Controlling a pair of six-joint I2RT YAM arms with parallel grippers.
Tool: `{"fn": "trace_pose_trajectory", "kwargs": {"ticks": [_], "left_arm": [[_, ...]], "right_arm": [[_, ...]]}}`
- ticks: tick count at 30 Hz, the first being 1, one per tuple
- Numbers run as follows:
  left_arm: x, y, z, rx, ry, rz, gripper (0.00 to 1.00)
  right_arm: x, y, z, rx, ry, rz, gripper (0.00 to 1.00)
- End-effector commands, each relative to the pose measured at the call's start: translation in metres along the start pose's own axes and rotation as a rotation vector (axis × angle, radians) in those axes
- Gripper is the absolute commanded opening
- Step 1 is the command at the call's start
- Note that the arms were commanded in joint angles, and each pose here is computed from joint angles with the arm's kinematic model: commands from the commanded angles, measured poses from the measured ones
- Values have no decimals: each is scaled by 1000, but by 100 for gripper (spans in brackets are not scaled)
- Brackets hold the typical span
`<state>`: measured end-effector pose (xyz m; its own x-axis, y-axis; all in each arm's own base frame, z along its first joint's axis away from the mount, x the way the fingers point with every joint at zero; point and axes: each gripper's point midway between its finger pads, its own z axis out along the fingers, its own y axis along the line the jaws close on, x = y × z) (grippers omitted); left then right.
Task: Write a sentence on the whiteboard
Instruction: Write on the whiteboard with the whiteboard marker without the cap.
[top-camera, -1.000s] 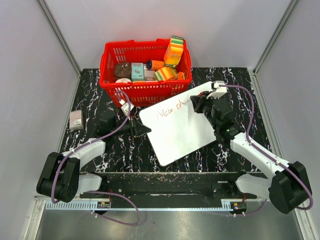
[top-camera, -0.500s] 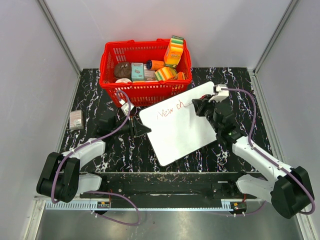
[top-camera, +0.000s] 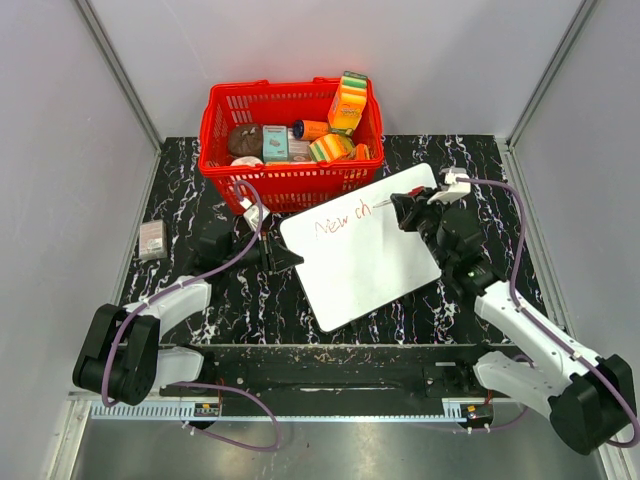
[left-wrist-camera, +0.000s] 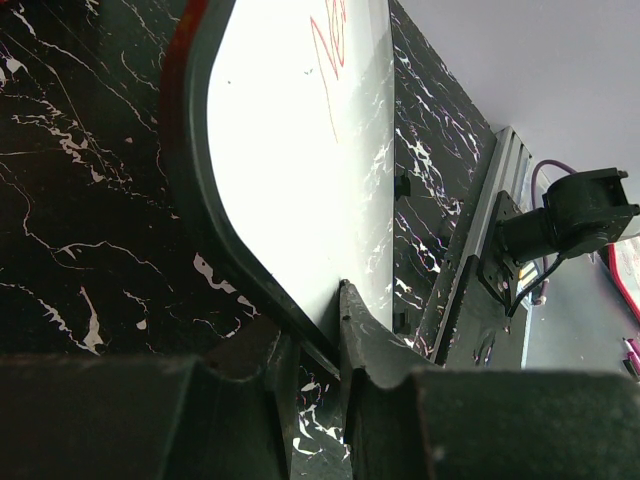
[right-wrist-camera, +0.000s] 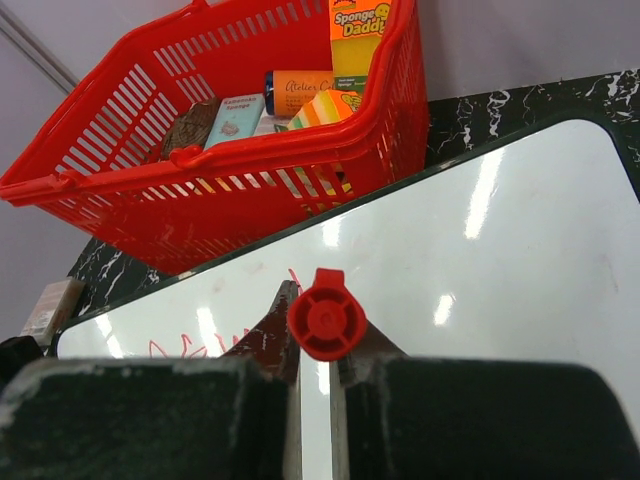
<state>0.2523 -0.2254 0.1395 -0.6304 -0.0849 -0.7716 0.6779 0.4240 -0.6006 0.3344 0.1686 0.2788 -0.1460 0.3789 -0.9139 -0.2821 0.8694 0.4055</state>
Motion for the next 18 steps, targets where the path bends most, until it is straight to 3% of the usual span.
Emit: {"fn": "trace_pose_trajectory", "kwargs": {"ticks": [1, 18], "left_arm": [[22, 9, 4, -10, 67, 115, 0], [21, 9, 5, -8, 67, 115, 0]], "right_arm": [[-25, -1, 11, 31, -65, -28, 0], [-26, -8, 27, 58, -83, -14, 0]]}}
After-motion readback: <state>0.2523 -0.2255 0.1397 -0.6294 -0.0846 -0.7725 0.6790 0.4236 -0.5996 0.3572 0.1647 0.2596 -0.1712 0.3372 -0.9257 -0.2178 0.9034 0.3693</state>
